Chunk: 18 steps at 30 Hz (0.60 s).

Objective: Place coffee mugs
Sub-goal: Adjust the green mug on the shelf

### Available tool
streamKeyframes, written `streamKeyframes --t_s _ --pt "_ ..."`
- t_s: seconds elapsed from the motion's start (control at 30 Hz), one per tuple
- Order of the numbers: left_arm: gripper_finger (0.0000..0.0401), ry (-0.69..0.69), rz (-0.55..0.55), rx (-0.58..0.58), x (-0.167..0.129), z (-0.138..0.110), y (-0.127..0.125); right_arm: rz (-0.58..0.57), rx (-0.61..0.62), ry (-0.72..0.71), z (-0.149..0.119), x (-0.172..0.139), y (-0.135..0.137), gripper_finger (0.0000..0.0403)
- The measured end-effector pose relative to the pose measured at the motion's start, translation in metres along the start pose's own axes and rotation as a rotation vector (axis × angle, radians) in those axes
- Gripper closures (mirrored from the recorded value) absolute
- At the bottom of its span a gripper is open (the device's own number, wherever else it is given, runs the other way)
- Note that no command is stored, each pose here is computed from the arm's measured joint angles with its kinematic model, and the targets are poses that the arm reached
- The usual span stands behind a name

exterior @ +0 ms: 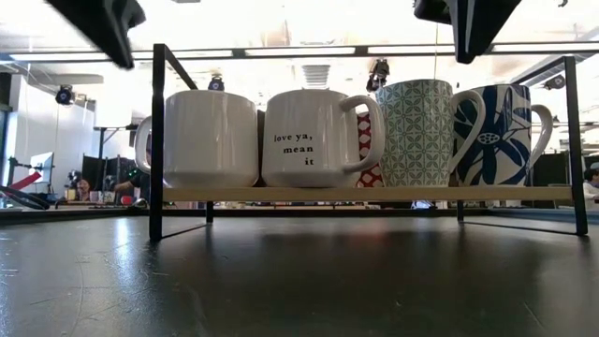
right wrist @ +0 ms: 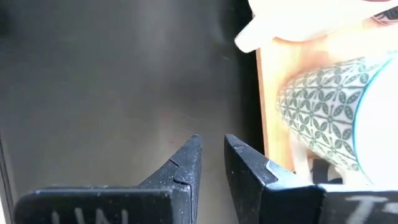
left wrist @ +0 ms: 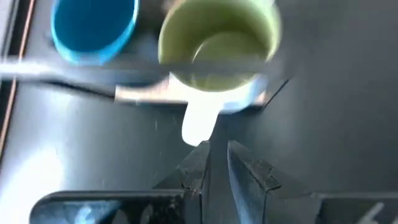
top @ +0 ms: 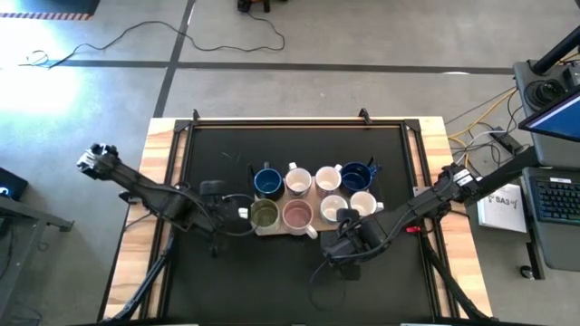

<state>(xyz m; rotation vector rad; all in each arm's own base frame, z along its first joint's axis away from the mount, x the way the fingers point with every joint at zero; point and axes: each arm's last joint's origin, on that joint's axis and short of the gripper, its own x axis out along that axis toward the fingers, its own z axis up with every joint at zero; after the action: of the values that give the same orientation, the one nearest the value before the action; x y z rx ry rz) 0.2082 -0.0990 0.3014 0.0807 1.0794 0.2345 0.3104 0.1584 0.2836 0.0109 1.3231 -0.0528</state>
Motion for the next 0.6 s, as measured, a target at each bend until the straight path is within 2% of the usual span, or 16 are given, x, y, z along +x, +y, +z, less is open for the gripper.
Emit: streamKeyframes --t_s 0.13,0.4,0.6 --pt "0.0363 0.001 0.011 -0.032 0.016 -0.018 0.002 0.001 0.010 -0.001 0.001 0.000 -0.001 0.0344" --pt "0.0363 0.013 0.024 -0.034 0.043 -0.034 0.000 0.010 0.022 -0.020 0.004 0.000 -0.002 0.0344" --pt "0.0363 -0.023 0.127 -0.031 0.052 -0.038 0.002 0.012 0.020 -0.023 0.004 0.001 -0.002 0.0344"
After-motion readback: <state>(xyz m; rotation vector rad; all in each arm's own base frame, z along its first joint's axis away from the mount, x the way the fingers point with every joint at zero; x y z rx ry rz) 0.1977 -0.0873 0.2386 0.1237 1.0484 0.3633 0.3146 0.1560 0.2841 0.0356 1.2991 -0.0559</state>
